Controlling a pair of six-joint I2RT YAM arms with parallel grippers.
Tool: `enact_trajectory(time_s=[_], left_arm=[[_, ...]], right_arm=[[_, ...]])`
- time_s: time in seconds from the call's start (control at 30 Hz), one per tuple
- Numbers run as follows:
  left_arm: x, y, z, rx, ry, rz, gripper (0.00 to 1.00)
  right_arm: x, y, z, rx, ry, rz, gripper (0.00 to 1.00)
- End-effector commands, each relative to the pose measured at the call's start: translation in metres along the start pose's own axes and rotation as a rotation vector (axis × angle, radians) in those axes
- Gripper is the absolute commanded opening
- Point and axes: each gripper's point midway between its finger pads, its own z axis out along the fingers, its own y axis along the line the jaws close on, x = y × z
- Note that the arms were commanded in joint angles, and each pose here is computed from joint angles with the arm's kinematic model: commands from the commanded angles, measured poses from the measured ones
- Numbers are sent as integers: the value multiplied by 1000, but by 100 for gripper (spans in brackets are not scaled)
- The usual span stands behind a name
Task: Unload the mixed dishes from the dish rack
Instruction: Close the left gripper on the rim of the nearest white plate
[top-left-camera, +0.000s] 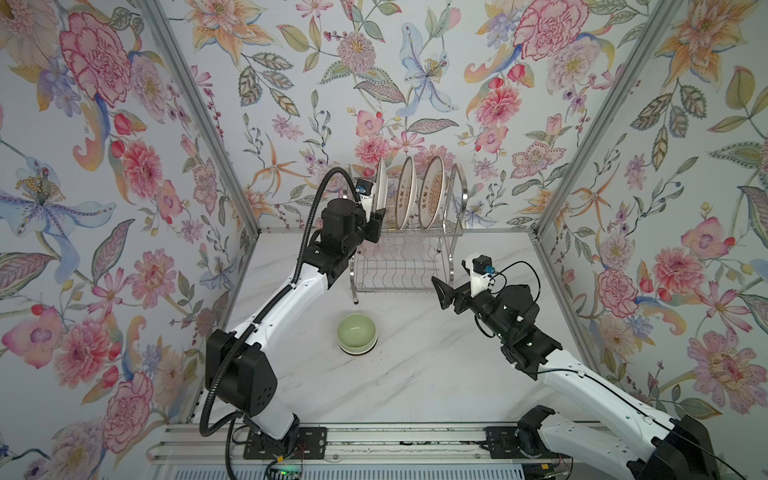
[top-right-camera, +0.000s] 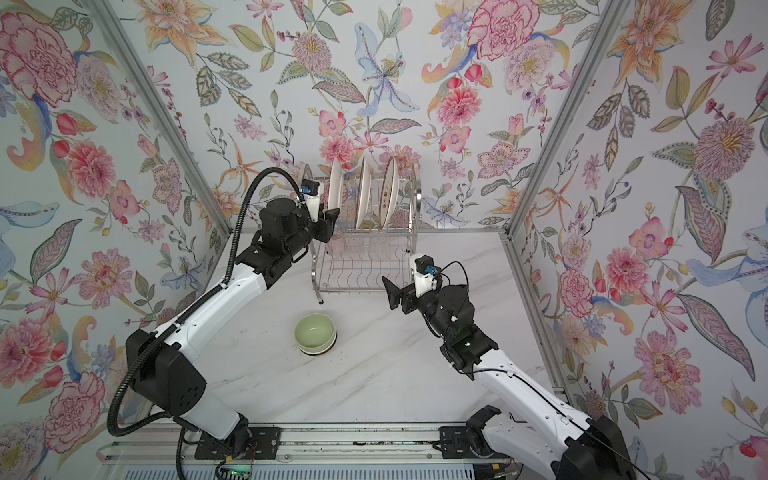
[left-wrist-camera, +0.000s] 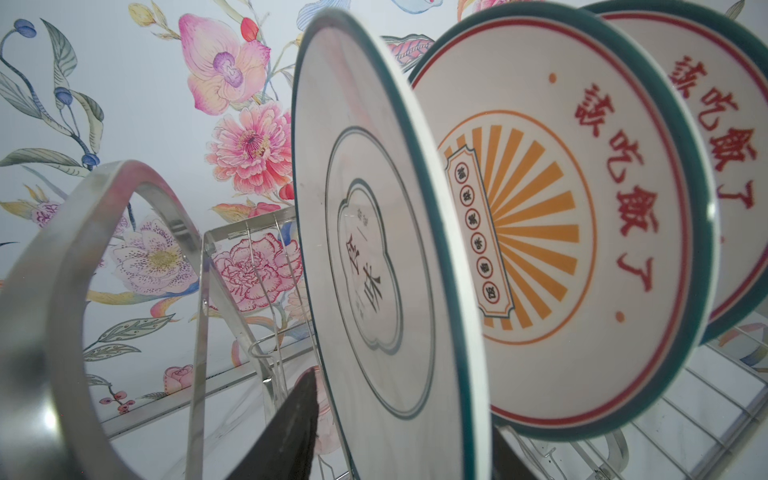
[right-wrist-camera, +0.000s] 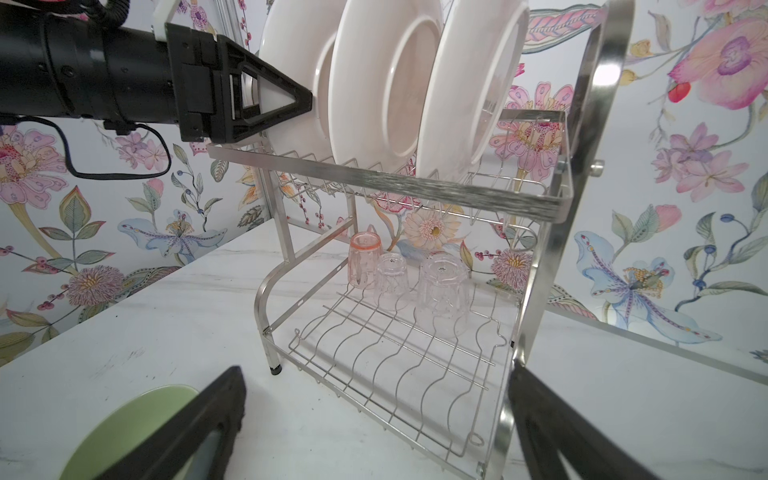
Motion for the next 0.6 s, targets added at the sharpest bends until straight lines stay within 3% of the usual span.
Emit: enact_trajectory(time_s=[0.0,0.1,0.57], left_arm=[[-14,-3,-8,12,-47,-18,47],[-18,-2,-11,5,-62,-20,42],[-34,-3,-26,12,-120,-61,37]], right_arm=[[-13,-1,-5,-3,-41,-12,99],[-12,-2,-6,0,-37,-11,99],[-10,-2,-4,-4,-25,-15,99]])
